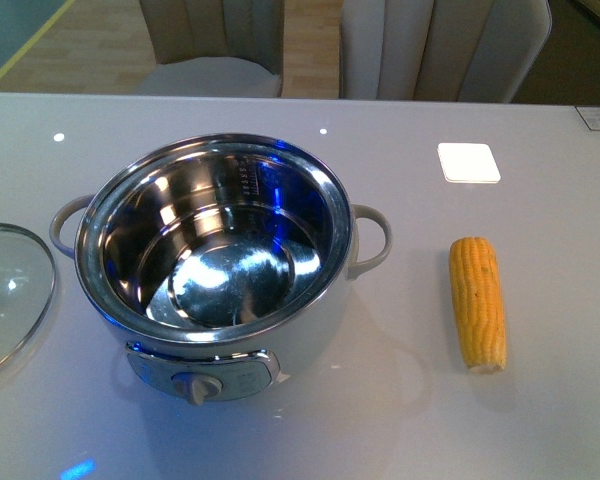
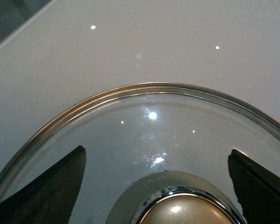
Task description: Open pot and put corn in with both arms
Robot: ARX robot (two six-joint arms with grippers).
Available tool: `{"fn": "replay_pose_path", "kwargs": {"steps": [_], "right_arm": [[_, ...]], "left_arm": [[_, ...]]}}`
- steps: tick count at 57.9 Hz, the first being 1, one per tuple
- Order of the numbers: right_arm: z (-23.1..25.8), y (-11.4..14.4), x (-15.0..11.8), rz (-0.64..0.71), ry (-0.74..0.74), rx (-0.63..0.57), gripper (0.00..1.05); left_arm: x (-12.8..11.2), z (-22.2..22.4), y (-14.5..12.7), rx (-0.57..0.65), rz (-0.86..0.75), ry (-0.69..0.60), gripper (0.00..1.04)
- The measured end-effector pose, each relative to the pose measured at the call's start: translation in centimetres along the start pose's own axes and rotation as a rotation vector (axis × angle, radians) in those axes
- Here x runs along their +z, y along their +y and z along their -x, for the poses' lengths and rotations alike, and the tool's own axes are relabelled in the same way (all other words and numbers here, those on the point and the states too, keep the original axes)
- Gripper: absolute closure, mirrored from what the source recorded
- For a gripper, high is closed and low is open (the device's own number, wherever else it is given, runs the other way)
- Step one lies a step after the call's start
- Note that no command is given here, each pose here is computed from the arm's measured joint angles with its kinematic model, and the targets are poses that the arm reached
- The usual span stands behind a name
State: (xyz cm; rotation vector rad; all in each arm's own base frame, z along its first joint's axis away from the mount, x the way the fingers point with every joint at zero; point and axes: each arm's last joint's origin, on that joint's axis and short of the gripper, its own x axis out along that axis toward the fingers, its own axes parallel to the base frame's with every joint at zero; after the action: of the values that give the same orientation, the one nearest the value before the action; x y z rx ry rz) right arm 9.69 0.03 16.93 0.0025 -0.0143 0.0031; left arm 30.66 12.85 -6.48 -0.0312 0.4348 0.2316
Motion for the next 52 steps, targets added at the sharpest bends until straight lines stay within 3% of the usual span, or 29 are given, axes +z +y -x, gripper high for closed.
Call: {"fn": "replay_pose_path", "kwargs": {"steps": [4,11,18,25,33,48,52], "right_arm": [[0.0,0.0,0.0,0.0,0.0,0.0,0.09],[0.0,0.0,0.0,0.0,0.0,0.0,0.09],[0.0,0.0,0.0,0.0,0.0,0.0,0.09],[0.0,0.0,0.0,0.0,0.0,0.0,0.09],[0.0,0.0,0.0,0.0,0.0,0.0,0.09],[0.0,0.0,0.0,0.0,0.0,0.0,0.09],[0.0,0.0,0.0,0.0,0.0,0.0,0.09]], "left_arm": [[0.0,0.2,-0.2,-0.007,0.004,0.007,0.06],[0.8,1.4,-0.7,-0.019,0.006,0.015,0.07],[3.9,2.6,-0.8,-0.015,0.01,-0.04,0.07],[8.5,4.8,-0.8,-0.018,0.043,-0.122,0.07],[12.5,8.3,-1.2,-0.096,0.052,-0.176,0.07],[17.9,16.6,-1.5,-0.183,0.05,-0.29,0.07],[18.7,19.4,-1.9,-0.211,0.018,-0.358,0.17]]}}
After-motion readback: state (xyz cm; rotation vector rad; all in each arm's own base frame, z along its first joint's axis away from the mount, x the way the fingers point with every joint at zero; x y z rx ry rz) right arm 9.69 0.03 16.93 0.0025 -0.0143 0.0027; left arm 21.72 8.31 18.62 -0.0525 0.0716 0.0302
